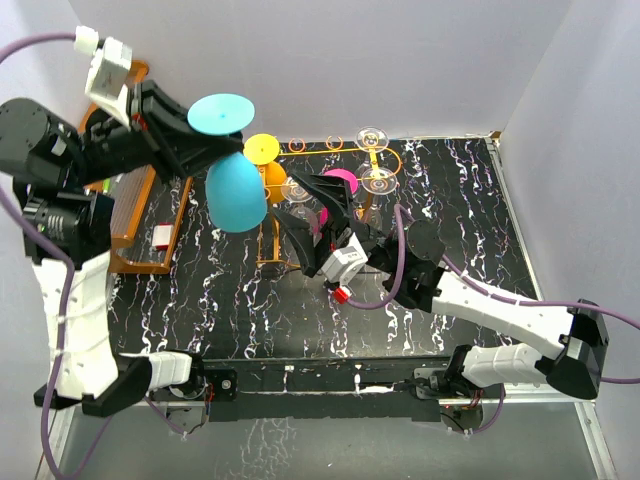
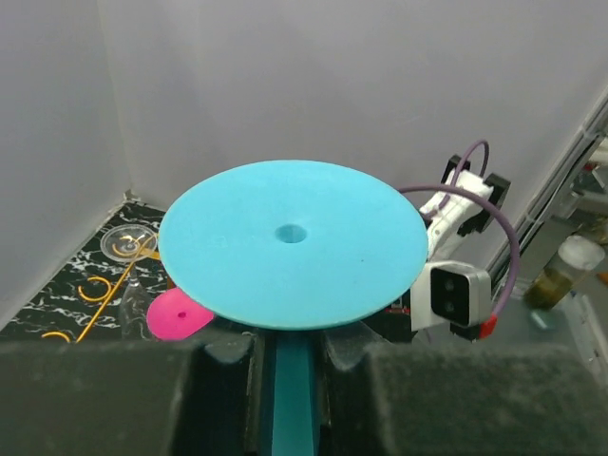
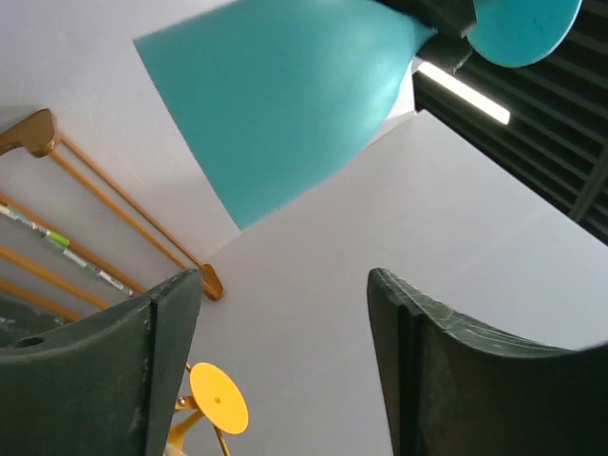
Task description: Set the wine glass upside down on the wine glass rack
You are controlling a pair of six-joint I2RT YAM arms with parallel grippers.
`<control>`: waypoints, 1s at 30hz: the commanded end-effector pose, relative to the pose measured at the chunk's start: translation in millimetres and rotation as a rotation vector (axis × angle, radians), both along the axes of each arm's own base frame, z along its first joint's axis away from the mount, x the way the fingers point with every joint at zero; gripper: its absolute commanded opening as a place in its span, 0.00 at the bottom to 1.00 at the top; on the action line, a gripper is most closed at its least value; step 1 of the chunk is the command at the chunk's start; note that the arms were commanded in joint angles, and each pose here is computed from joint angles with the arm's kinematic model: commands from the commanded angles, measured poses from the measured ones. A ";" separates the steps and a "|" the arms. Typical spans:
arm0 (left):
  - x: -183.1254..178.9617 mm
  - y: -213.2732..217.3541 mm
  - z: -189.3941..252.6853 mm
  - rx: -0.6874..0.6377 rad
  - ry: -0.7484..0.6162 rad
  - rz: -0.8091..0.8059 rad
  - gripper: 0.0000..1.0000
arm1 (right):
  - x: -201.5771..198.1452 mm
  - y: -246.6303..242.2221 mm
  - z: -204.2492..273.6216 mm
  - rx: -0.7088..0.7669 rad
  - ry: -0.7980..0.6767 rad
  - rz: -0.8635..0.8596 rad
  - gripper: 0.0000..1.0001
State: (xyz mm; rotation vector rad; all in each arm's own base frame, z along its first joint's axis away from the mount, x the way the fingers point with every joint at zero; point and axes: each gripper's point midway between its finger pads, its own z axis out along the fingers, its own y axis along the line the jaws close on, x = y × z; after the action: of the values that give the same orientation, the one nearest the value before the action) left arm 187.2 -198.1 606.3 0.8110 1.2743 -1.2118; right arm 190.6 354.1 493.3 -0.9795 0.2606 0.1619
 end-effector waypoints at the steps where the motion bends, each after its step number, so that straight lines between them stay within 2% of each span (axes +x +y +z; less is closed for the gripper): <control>1: 6.4 4.7 -39.3 0.125 -0.087 0.047 0.00 | -12.8 -11.4 -9.1 -0.055 0.088 0.057 0.94; 3: 8.8 6.8 -52.6 0.171 -0.102 0.058 0.00 | -17.5 -16.2 -13.8 -0.082 0.118 0.069 0.98; 13: 0.3 12.0 -115.8 0.322 -0.022 0.003 0.00 | -29.0 -40.8 -8.9 -0.114 0.272 0.090 1.00; 16: -5.7 14.8 -136.6 0.370 0.003 -0.019 0.00 | -27.3 -36.1 -14.1 -0.192 0.265 0.073 0.88; 20: -17.9 18.8 -164.3 0.418 0.016 -0.046 0.00 | -25.7 -29.6 -20.5 -0.264 0.205 0.054 0.55; 23: -27.9 20.9 -178.4 0.425 0.009 -0.047 0.00 | -24.8 -25.1 -18.2 -0.254 0.193 0.063 0.14; 24: -30.4 21.1 -182.3 0.419 0.010 -0.041 0.00 | -24.3 -23.3 -16.7 -0.248 0.195 0.068 0.09; 28: -33.7 21.1 -196.1 0.366 0.021 0.014 0.00 | -21.7 -17.8 -16.2 -0.248 0.207 0.074 0.22; 30: -25.0 21.1 -198.0 0.330 -0.009 0.067 0.00 | -22.4 -21.3 -14.9 -0.233 0.210 0.070 0.23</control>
State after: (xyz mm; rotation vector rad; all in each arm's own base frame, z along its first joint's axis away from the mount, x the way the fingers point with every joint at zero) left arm 156.1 -175.2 397.2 1.0475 1.6291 -1.0140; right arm 173.7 344.6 439.6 -1.2915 0.4995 0.3172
